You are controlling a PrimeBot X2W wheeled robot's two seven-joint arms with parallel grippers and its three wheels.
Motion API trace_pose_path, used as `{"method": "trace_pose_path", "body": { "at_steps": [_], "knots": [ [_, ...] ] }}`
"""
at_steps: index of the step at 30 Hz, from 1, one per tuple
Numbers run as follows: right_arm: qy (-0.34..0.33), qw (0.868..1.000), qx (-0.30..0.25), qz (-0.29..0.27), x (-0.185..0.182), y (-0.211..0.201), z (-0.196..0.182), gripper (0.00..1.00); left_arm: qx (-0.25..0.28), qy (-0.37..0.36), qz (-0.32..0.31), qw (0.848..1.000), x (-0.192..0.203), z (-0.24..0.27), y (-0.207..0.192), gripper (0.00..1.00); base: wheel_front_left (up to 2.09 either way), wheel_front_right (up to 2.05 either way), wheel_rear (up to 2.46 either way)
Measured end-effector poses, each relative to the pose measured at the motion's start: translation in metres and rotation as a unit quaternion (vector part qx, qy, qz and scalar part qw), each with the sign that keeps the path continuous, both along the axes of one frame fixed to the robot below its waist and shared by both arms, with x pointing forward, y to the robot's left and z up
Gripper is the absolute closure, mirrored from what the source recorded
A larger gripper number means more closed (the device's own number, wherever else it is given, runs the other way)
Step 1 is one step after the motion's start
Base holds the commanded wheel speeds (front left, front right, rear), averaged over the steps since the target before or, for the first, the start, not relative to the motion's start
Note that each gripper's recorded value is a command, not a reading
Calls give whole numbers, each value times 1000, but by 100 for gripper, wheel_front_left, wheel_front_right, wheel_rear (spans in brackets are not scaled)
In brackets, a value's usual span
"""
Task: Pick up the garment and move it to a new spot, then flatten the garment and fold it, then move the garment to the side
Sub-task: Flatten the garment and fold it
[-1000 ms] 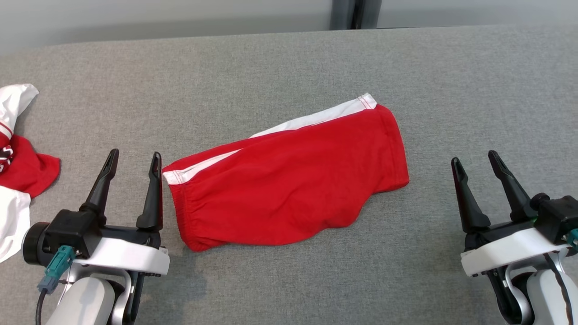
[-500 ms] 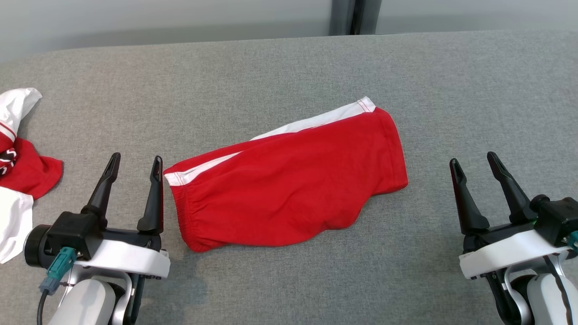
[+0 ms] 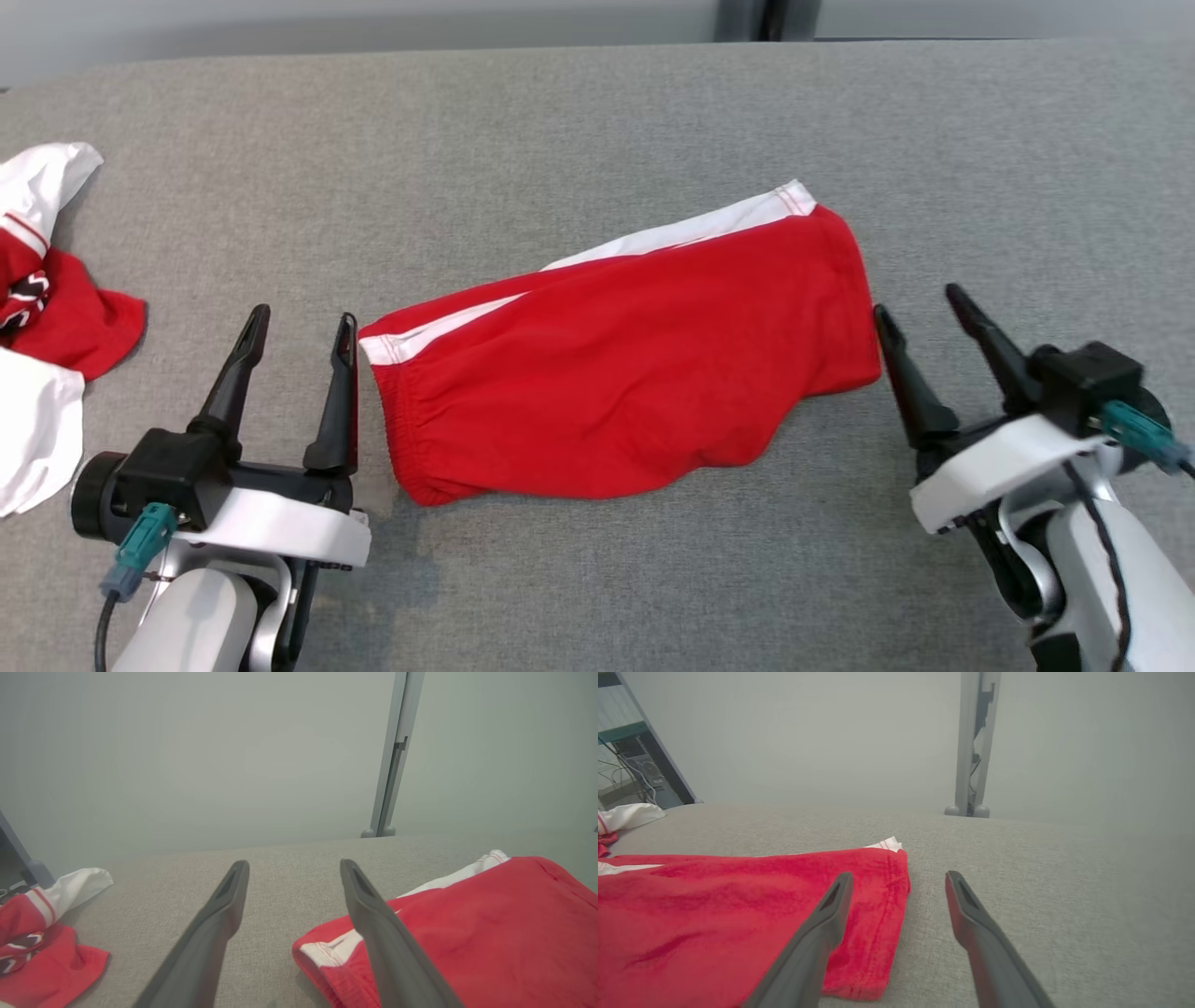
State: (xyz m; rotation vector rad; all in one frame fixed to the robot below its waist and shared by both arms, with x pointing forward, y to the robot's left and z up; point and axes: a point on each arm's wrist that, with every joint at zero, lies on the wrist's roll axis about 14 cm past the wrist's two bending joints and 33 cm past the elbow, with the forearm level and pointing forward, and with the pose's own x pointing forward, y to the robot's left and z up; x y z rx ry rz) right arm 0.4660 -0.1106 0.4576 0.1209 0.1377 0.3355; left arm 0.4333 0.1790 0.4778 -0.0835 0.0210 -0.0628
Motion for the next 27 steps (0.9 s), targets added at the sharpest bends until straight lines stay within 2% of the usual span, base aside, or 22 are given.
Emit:
{"method": "trace_pose_path", "body": {
  "at_steps": [7,12,13,15,16,21,27],
  "knots": [
    [79,996,-11,48,6,30,-52,0,-5,16,1,1000,0,-11,-2,0,0,0,0],
    [116,991,-8,71,7,46,-76,0,-5,27,4,1000,1,-19,-1,0,0,0,0],
    [117,991,-4,72,8,48,-77,42,-5,28,4,1000,2,-20,0,0,0,0,0],
    [120,990,6,73,10,51,-78,91,-4,27,3,1000,4,-20,-1,0,0,0,0],
    [122,990,8,74,10,53,-79,100,-4,28,3,1000,5,-21,-1,0,0,0,0],
    [120,990,33,69,8,55,-75,100,-4,26,-1,1000,6,-20,-3,0,0,0,0],
    [117,991,57,45,-9,38,-73,100,-3,15,-7,1000,6,-12,-6,0,0,0,0]
  ]
}}
